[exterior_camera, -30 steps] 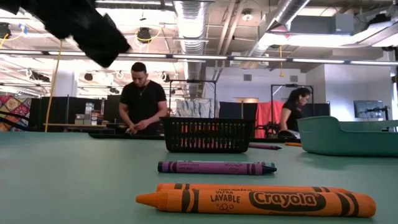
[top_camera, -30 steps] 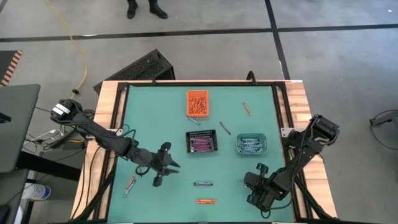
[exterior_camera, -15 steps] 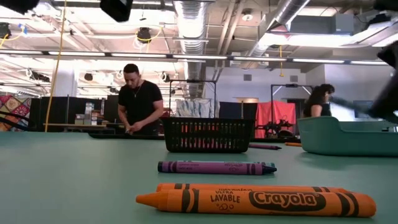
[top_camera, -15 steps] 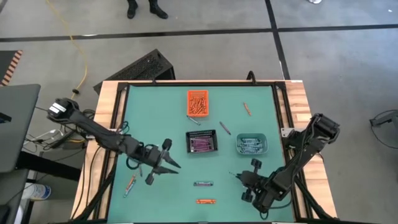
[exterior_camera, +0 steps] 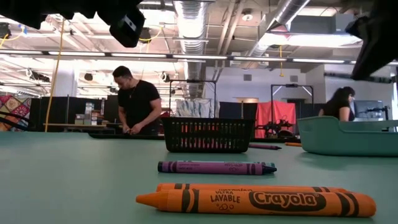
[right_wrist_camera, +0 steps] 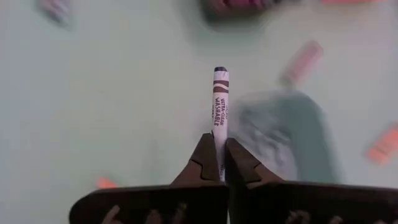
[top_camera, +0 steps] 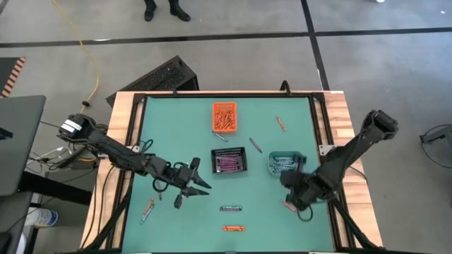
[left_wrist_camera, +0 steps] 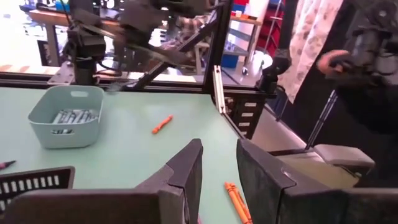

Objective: Sort crayons
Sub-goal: Put the blue crayon into the green bin, then put the violet crayon into the black bin

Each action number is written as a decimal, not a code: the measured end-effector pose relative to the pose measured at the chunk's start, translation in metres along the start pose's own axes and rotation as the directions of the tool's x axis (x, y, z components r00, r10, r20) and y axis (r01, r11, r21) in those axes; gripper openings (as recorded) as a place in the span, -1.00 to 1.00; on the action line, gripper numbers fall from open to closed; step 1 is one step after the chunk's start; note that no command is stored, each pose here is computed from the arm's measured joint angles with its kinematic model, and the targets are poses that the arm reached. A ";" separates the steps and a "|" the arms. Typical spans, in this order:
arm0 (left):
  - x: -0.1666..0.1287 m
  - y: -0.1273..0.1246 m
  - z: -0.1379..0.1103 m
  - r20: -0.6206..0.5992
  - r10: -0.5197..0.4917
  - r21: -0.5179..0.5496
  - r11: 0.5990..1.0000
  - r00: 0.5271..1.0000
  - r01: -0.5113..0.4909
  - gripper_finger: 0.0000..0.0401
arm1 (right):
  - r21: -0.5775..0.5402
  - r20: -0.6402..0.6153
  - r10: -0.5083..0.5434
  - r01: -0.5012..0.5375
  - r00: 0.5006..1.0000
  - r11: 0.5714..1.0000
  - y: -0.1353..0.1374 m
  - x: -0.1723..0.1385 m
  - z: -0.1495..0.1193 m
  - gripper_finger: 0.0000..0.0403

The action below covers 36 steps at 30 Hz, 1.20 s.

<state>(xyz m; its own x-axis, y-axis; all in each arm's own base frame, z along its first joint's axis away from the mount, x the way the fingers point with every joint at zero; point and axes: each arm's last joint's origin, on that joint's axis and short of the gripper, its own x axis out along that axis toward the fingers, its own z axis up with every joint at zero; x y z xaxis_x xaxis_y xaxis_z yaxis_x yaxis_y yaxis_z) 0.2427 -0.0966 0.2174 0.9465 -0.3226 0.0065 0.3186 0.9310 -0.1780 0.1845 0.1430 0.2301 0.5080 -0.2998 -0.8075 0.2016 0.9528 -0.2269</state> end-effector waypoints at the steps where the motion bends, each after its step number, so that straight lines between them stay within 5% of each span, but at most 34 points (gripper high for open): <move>1: 0.000 0.000 0.000 0.000 -0.001 0.001 1.000 1.000 0.001 -0.56 | -0.019 -0.045 -0.024 0.023 0.999 1.000 -0.007 0.000 -0.002 -0.99; 4: 0.000 0.000 0.001 0.002 -0.002 0.003 1.000 1.000 0.002 -0.56 | -0.069 -0.123 -0.085 0.077 0.989 0.995 -0.024 0.003 -0.005 -0.99; 14: 0.000 -0.001 0.000 -0.002 -0.015 -0.001 1.000 1.000 0.015 -0.56 | -0.269 -0.208 -0.013 -0.044 0.978 0.962 -0.043 0.043 -0.020 -0.99; 26: 0.000 -0.001 0.000 -0.004 -0.018 -0.008 1.000 1.000 0.018 -0.56 | -0.235 -0.270 -0.081 0.016 0.959 0.972 -0.067 0.063 -0.019 -0.98; 36: 0.000 -0.001 0.000 -0.008 -0.029 -0.019 0.999 1.000 0.029 -0.56 | -0.230 -0.276 -0.083 0.018 0.958 0.973 -0.069 0.064 -0.019 -0.68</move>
<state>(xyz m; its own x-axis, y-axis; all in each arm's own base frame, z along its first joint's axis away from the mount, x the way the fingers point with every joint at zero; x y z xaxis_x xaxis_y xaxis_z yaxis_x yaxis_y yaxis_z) 0.2420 -0.0973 0.2177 0.9364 -0.3509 0.0040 0.3449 0.9180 -0.1959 0.1874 0.0594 0.1838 0.2386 -0.3526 -0.9048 0.0127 0.9328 -0.3602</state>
